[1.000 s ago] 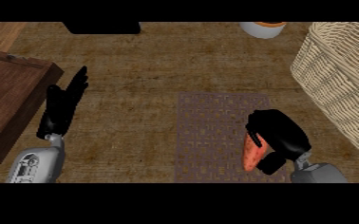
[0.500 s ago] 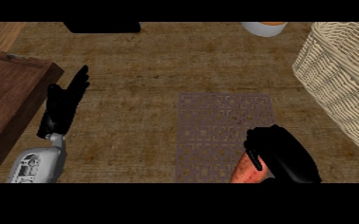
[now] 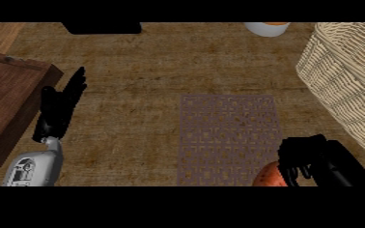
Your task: Pick the sweet potato from the placemat and place it in the basket
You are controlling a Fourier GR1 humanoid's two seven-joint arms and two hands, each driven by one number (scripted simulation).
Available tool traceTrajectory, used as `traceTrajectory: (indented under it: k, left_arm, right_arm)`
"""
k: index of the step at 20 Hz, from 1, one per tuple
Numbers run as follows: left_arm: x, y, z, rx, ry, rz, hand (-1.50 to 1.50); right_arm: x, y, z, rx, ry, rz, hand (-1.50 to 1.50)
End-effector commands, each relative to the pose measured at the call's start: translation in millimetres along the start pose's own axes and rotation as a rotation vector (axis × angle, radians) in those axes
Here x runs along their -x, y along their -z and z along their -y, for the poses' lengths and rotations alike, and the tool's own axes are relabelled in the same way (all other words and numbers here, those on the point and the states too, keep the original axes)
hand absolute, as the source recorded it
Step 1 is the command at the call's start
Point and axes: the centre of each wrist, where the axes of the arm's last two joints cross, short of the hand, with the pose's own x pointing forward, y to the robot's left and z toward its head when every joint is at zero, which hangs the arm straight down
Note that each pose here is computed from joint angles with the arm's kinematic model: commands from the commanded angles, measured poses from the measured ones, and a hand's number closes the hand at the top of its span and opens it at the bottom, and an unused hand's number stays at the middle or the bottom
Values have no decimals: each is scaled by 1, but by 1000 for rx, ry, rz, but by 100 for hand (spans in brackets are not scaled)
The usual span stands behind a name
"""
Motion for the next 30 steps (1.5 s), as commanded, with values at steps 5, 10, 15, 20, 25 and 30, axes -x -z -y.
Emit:
traceTrajectory:
  k: [5, 10, 15, 20, 25, 30]
  left_arm:
    - [-20, 12, 14, -9, 14, 9, 0]
    - [8, 5, 4, -5, 16, -13, 0]
    - [2, 1, -3, 6, 10, -18, 0]
    - [-6, -1, 4, 11, 21, 4, 0]
    - [-1, 2, 19, 16, 8, 14, 0]
    - [-8, 5, 5, 36, 22, 15, 0]
  right_arm:
    - [-36, -15, 53, 182, 87, 39, 150]
    - [-47, 9, 83, 226, 93, 0, 150]
    - [-64, 31, 134, 309, 52, -61, 150]
    - [-52, 42, 196, 345, -211, -225, 150]
    - [-29, 49, 238, 279, -390, -370, 150]
    - [16, 44, 275, 275, -424, -431, 150]
